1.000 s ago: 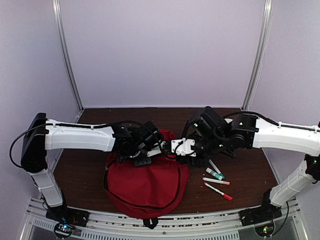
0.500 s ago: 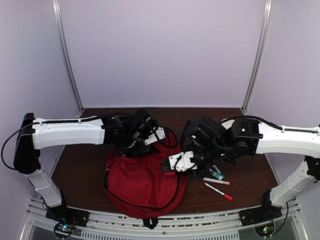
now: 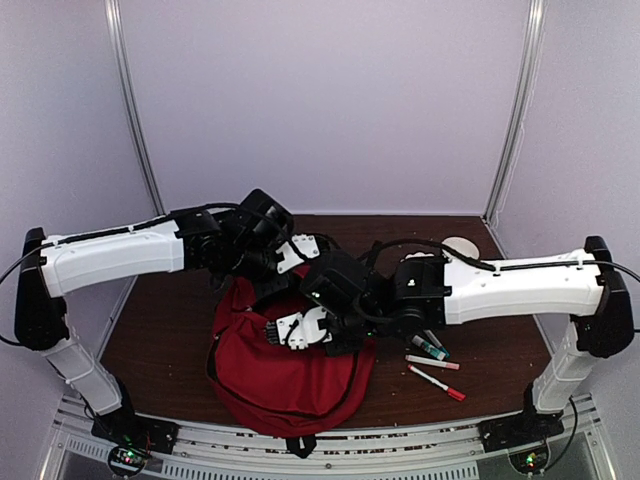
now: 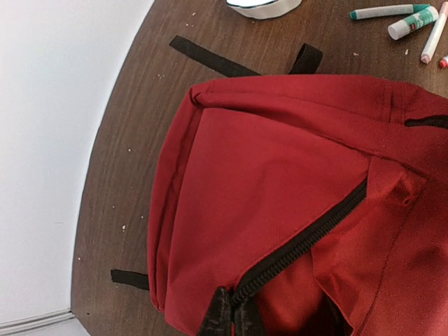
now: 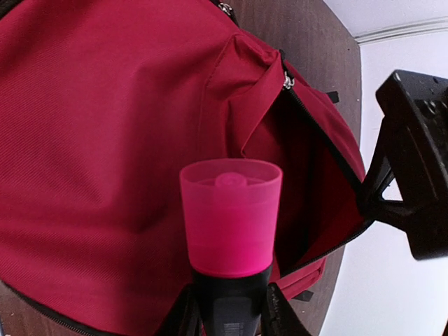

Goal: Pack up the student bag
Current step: Place the pen in the lower front pocket of the bag, then pick up the pen from the center of the board.

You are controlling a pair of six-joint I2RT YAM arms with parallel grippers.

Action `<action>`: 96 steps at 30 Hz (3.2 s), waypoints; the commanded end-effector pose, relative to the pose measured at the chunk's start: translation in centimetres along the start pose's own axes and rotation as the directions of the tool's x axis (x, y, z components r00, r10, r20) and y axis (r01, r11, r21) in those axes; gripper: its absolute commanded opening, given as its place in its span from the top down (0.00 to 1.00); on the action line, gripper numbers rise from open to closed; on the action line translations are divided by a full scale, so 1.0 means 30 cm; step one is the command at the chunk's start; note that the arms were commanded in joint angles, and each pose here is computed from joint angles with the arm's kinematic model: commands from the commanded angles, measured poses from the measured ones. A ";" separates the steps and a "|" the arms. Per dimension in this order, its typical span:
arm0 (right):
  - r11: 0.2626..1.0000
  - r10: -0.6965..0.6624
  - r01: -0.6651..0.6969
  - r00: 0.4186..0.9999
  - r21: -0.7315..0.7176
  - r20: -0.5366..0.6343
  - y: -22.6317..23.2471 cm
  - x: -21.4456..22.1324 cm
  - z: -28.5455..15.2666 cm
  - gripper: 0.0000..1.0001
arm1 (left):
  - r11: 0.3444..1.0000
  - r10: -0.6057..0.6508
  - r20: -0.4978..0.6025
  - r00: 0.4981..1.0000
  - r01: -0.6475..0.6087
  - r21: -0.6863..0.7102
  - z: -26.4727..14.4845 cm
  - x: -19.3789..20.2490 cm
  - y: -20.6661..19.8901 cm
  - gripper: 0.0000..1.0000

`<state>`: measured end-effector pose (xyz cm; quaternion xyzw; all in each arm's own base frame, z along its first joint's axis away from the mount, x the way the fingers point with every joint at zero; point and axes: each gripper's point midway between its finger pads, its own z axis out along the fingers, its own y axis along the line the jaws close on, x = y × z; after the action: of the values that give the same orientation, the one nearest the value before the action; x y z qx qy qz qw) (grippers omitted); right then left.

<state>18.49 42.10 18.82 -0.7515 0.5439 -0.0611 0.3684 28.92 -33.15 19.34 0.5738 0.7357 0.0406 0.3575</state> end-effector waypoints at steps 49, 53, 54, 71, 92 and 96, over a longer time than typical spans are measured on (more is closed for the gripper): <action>0.959 0.072 -0.059 0.997 0.276 -0.037 -0.136 0.036 0.045 0.46 | 0.979 -0.171 0.132 0.976 0.154 0.131 -0.052 -0.048 0.069 1.00; 0.986 0.096 -0.091 0.995 0.137 -0.029 -0.040 0.082 -0.029 0.46 | 0.980 -0.172 0.121 0.978 0.156 0.127 -0.041 -0.040 0.068 1.00; 0.986 0.113 -0.107 0.993 0.126 -0.037 -0.029 0.108 -0.053 0.47 | 0.980 -0.172 0.118 0.978 0.157 0.124 -0.039 -0.037 0.069 1.00; 0.826 0.490 -0.552 0.804 -0.116 -0.336 0.250 0.836 -0.175 0.58 | 0.980 -0.175 0.091 0.980 0.165 0.113 -0.006 -0.023 0.067 1.00; 0.495 0.666 -0.850 0.503 -0.178 -0.551 0.231 1.007 0.091 0.71 | 0.973 -0.210 0.077 0.975 0.201 0.116 0.005 -0.023 0.065 1.00; 0.503 0.665 -0.852 0.488 -0.144 -0.565 0.201 1.026 0.110 0.71 | 0.973 -0.209 0.068 0.976 0.200 0.117 0.011 -0.018 0.061 1.00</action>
<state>26.77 16.16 2.77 -0.4613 0.8833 0.0615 0.0563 29.34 -32.80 19.34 0.5319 0.7756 -0.0638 0.3340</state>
